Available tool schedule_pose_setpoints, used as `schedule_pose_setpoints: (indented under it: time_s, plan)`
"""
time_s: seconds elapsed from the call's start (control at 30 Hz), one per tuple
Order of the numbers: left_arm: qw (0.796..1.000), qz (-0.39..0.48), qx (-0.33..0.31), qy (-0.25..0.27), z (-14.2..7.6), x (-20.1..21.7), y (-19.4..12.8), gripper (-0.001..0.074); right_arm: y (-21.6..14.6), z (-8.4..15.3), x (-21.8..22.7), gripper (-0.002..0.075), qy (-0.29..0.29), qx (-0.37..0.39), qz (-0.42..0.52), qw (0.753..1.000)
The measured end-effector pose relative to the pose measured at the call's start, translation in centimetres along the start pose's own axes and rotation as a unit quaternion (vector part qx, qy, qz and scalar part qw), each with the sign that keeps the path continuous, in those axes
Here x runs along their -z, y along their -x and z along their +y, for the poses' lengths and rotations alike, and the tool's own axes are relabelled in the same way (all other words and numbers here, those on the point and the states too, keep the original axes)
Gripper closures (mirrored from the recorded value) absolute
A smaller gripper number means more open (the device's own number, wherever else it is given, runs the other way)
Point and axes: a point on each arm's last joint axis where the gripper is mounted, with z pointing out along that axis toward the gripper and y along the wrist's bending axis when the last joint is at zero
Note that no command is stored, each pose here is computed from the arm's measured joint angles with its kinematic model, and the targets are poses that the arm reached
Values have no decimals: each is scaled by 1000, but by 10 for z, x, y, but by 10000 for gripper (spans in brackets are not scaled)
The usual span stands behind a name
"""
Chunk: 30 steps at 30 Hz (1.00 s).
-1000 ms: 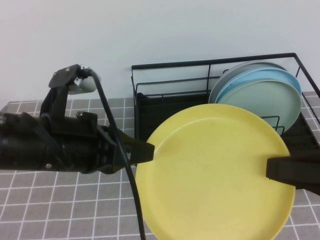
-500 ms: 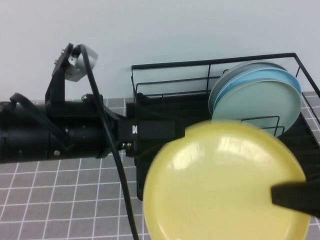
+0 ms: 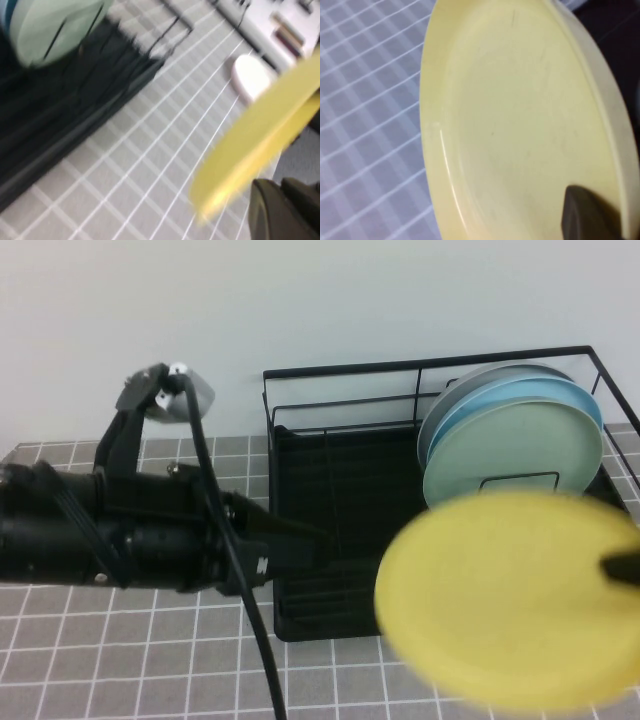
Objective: Place plate on rack
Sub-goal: Place the plate on the rack
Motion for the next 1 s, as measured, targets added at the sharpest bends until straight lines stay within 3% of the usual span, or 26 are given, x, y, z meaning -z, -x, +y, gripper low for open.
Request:
schedule_pose_setpoints:
  time_s: [0.23,0.33,0.5,0.73,1.0]
  plan:
    - [1000,13,-20,0,-7,7,-4,735,55,-25,40,640,-159,135,-44,977]
    - [999,-7,-31,25,-13,17,-3,735,72,-33,50,640,-185,202,-33,961]
    - [989,-49,-55,125,-20,45,-8,735,89,-50,44,640,-188,235,-19,954]
    - [970,-77,-68,222,-22,74,-34,735,85,-73,10,640,-144,387,34,910]
    - [949,-80,-61,300,-16,91,-54,735,77,-101,-34,641,-129,417,36,899]
